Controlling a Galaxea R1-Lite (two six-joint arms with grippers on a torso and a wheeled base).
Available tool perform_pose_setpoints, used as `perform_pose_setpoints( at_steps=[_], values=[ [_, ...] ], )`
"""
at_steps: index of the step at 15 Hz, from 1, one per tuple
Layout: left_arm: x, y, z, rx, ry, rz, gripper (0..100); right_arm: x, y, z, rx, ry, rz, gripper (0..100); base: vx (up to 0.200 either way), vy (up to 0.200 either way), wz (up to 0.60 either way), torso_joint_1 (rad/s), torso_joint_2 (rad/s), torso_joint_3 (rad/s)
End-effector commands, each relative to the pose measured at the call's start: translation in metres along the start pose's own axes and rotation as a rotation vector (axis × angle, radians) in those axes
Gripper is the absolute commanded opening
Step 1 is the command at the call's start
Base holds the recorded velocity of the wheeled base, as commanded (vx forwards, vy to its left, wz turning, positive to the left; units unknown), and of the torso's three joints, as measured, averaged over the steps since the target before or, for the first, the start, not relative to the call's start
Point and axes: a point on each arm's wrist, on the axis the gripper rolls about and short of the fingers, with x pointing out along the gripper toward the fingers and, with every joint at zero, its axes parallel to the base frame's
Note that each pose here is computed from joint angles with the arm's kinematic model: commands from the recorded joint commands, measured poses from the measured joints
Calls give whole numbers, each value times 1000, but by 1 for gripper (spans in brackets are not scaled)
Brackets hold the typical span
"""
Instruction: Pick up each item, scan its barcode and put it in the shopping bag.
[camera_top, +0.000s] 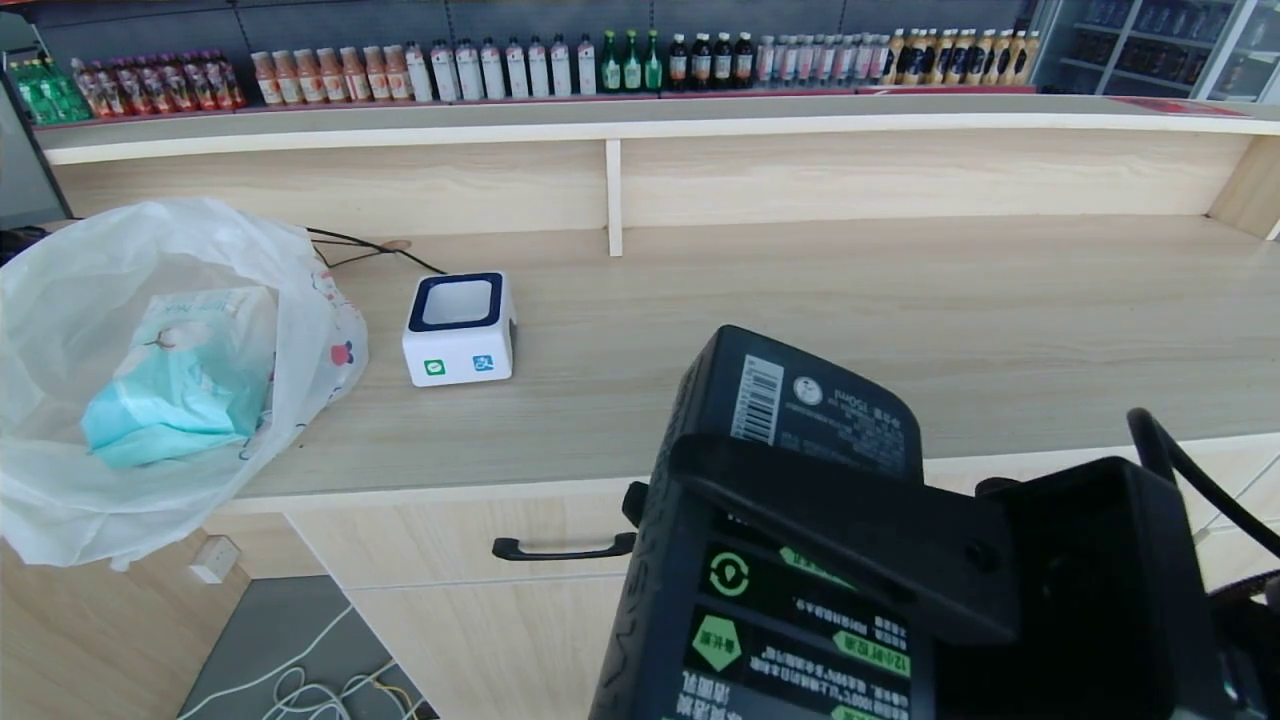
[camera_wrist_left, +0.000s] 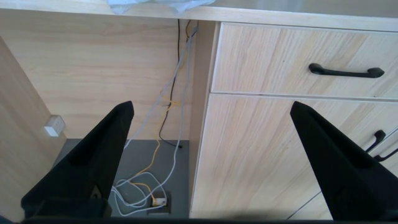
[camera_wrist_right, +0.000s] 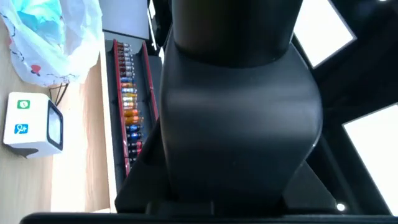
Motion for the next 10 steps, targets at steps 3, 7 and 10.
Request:
perform_pose_setpoints(
  at_steps=[3,7,10],
  values=[
    [0,0,0,0,0,0,100,6,4,4,-38,-17,-2,0,0,0,0,0,0,0],
    [0,0,0,0,0,0,100,9,-3,7,-102,-27,-32,0,0,0,0,0,0,0],
    [0,0,0,0,0,0,100,10,-8,5,-109,-19,-51,0,0,0,0,0,0,0]
  ],
)
